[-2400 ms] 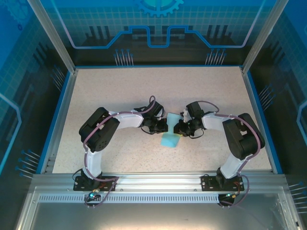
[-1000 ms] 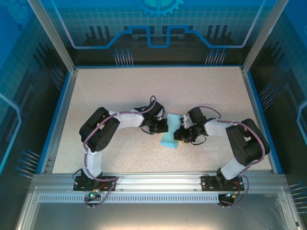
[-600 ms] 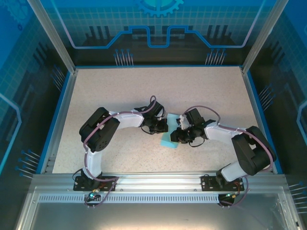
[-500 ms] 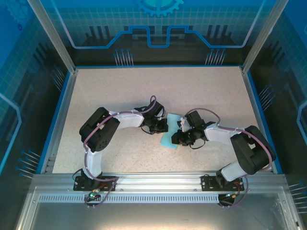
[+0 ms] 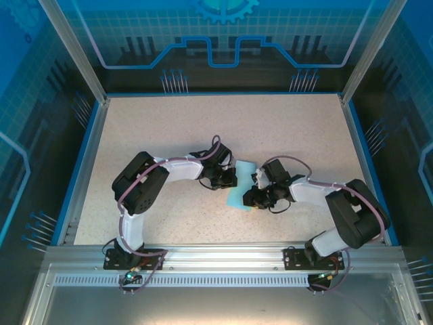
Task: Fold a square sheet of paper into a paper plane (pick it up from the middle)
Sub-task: Fold the square sheet of paper in half at the center of the table.
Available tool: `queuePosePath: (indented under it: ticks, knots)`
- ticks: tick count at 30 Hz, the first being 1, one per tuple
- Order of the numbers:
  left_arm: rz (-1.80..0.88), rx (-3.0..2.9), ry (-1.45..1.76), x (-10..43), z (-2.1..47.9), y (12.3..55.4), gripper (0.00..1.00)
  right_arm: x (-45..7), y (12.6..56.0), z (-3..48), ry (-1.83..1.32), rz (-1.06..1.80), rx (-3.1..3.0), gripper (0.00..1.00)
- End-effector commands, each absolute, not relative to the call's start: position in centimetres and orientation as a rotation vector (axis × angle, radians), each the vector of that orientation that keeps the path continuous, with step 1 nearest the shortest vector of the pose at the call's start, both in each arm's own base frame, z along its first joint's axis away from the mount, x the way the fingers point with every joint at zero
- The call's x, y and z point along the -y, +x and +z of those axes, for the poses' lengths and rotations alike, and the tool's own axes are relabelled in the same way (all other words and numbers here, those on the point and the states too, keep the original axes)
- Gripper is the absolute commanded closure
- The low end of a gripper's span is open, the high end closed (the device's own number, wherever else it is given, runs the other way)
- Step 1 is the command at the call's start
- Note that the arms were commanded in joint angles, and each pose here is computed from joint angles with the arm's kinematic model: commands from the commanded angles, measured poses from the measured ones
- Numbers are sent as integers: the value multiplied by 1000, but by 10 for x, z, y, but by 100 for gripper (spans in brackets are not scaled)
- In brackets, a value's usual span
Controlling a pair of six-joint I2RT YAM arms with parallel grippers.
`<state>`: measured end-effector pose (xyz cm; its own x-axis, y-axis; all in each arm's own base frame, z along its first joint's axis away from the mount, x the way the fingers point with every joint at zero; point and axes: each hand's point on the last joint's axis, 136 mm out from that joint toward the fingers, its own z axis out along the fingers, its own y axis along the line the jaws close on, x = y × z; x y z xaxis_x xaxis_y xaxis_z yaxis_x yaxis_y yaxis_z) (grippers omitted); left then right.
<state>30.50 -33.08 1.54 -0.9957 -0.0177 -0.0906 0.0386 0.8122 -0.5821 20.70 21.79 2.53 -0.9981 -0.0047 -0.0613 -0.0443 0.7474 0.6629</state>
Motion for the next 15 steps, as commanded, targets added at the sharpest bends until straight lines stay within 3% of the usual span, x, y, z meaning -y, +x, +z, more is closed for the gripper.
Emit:
queuePosePath:
  ticks: [1, 15]
  knots:
    - [-834, -3018, 34, 321, -8, 284, 100, -221, 199, 37, -59, 1140, -2861, 75]
    - [-835, -3014, 42, 323, -7, 285, 100, -206, 182, 0, 26, 1063, -2979, 77]
